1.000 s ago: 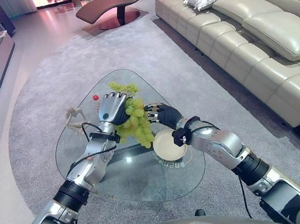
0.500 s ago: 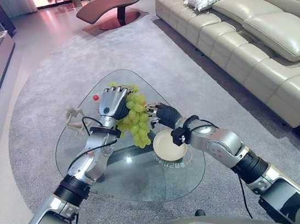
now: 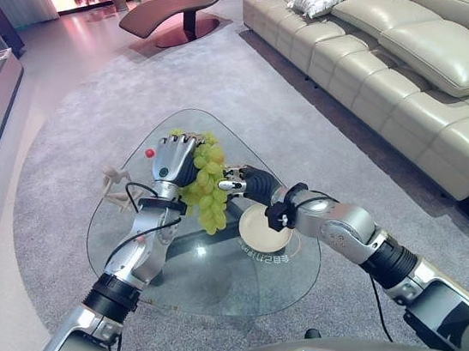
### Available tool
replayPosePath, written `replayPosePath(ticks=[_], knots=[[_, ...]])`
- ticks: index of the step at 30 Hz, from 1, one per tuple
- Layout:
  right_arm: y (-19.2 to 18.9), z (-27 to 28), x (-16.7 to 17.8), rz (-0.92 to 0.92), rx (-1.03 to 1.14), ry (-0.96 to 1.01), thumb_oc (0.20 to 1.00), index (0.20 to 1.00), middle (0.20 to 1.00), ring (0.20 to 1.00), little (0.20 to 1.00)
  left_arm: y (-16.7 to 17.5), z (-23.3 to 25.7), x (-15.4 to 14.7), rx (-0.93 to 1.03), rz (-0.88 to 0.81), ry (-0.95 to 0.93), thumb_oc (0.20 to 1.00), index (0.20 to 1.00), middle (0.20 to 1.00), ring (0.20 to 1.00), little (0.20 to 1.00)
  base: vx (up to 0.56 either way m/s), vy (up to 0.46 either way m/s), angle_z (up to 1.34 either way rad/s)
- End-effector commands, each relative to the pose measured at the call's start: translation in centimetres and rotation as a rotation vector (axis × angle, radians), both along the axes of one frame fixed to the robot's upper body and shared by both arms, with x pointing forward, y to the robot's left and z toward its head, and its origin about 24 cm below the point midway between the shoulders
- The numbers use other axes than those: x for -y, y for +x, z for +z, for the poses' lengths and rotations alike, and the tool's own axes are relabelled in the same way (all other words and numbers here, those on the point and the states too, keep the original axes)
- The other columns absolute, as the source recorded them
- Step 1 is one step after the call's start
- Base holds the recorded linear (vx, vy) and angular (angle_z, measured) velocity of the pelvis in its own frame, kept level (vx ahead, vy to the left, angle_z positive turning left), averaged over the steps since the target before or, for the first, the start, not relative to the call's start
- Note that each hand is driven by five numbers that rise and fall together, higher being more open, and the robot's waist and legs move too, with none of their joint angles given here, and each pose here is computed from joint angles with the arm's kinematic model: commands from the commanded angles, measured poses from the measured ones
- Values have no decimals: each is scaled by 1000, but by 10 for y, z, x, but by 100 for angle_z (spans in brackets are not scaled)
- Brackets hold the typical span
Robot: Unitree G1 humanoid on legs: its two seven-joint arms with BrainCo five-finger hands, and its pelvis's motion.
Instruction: Pick up fruits into the plate
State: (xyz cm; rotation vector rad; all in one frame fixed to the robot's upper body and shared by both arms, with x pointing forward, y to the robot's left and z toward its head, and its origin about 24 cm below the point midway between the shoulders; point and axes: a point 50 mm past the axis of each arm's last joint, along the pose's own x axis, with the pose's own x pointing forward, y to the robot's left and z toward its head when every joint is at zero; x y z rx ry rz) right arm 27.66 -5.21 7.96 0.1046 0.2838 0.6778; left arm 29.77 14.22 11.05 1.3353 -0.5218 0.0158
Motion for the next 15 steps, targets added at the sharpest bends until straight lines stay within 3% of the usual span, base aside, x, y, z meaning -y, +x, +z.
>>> replayPosePath(ticks=[1,5,15], knots=[[-12,61,-47,161,281,181,1000,1000,1000,1000,1000,10,67,35,255,-142,-68,200,200,200,200,200,0,0,0],[-7,72,-30,86,420,100,1000,1000,1000,1000,1000,12,65,18,244,-70,-91,200,200,200,200,200,0,0,0],[-4,72,-19,31,427,75,1000,1000,1000,1000,1000,15,65,-5,254,24,-179,200,200,200,200,200,-10,1,0]])
